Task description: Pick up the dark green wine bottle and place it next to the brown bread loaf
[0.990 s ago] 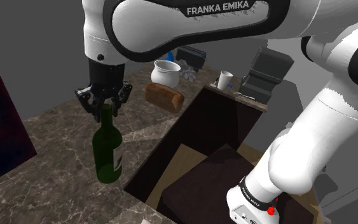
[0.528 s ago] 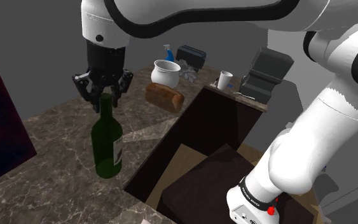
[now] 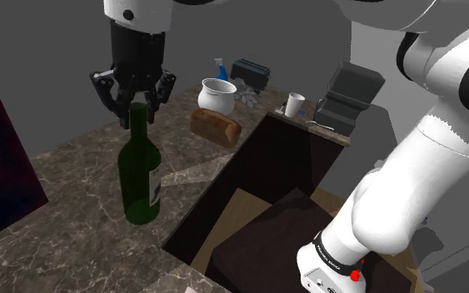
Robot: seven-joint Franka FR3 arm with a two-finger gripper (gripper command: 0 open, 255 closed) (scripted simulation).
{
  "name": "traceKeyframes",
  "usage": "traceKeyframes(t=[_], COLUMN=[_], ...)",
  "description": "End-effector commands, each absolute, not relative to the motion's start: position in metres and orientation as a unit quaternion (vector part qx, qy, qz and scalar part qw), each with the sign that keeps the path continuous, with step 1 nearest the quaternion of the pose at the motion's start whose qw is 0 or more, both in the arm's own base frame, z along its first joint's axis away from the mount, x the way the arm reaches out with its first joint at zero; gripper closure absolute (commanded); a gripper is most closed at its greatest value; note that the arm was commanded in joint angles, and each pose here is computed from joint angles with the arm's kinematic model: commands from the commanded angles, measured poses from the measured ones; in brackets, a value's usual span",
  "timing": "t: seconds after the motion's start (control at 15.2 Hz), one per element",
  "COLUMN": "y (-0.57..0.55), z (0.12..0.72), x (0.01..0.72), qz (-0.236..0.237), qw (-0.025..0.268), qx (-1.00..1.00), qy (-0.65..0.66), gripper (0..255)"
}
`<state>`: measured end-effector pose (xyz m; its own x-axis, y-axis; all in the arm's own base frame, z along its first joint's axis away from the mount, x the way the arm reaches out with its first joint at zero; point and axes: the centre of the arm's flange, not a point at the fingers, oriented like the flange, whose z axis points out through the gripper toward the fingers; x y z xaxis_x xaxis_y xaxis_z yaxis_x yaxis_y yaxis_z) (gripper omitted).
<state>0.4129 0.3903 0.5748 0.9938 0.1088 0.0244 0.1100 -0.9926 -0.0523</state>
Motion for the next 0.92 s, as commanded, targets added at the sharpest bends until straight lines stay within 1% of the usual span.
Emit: traceKeyframes(t=[0.0,0.86], y=[0.391,0.391], z=[0.586,0.655], x=[0.413,0.413], qz=[-0.011,-0.011], qw=[0.027,0.027], qx=[-0.998,-0.998], qy=[-0.055,-0.055], gripper=[255,255])
